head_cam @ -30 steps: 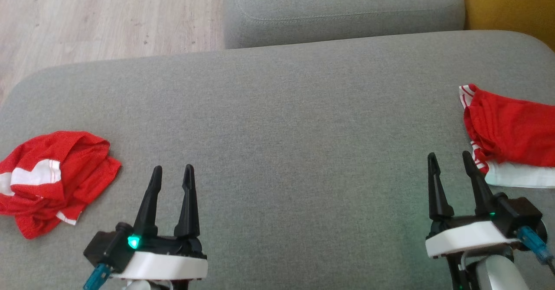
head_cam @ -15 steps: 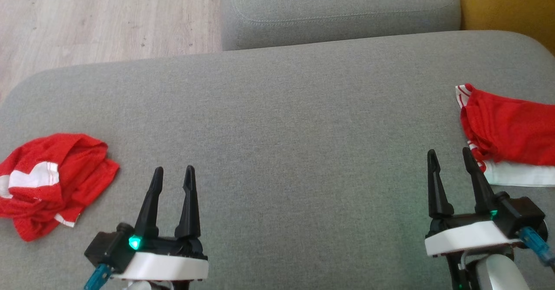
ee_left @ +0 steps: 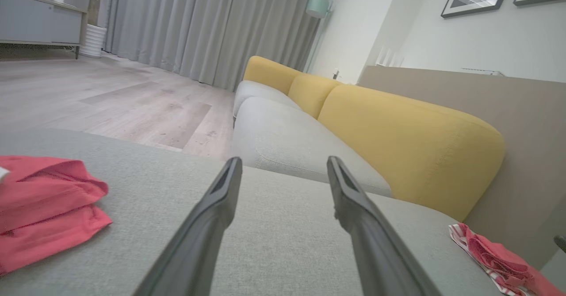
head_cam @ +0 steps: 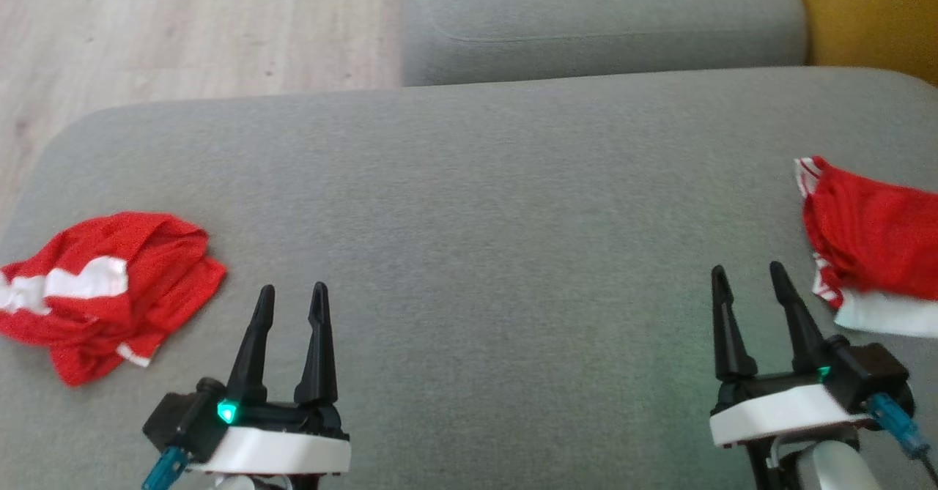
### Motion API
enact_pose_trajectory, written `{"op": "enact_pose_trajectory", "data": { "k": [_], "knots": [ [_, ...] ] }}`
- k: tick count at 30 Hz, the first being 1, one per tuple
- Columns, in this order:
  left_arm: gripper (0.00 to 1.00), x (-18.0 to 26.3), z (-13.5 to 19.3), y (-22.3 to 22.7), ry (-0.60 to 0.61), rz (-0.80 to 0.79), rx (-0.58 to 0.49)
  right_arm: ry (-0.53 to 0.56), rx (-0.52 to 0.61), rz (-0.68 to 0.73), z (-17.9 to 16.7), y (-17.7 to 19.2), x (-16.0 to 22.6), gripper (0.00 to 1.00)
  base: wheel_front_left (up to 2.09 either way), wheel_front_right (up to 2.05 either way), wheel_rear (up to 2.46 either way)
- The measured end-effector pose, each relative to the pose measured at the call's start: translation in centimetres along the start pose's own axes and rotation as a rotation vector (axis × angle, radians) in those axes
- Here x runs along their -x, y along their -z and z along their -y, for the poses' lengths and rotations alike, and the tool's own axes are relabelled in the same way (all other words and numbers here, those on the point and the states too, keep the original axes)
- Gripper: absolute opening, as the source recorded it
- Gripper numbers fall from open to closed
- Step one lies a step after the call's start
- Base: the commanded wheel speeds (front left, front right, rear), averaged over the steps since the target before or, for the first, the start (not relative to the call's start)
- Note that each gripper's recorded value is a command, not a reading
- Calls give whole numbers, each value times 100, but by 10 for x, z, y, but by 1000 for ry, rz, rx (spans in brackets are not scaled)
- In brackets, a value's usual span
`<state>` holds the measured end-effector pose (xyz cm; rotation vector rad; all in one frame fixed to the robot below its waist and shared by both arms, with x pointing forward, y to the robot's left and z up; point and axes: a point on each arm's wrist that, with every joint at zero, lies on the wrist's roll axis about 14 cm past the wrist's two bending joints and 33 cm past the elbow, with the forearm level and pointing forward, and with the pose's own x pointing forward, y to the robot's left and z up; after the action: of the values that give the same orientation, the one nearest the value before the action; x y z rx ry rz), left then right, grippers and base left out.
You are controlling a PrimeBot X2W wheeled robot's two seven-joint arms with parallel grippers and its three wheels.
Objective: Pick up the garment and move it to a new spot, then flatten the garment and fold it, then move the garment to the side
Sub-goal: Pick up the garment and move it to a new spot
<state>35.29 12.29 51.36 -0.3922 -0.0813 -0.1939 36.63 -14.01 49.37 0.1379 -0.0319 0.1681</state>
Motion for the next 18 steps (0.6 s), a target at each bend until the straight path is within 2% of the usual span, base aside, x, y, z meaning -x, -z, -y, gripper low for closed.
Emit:
{"op": "enact_pose_trajectory", "data": {
  "k": [9,10,18],
  "knots": [
    [100,22,-29,-18,-103,53,-25,-147,-11,-18,-47,6,-13,100,0,0,0],
    [100,30,-38,-23,-138,67,-35,-190,-18,-29,-62,10,-16,100,0,0,0],
    [100,67,-70,-36,-269,107,-65,-341,-28,-49,-112,15,-25,100,0,0,0]
  ]
}}
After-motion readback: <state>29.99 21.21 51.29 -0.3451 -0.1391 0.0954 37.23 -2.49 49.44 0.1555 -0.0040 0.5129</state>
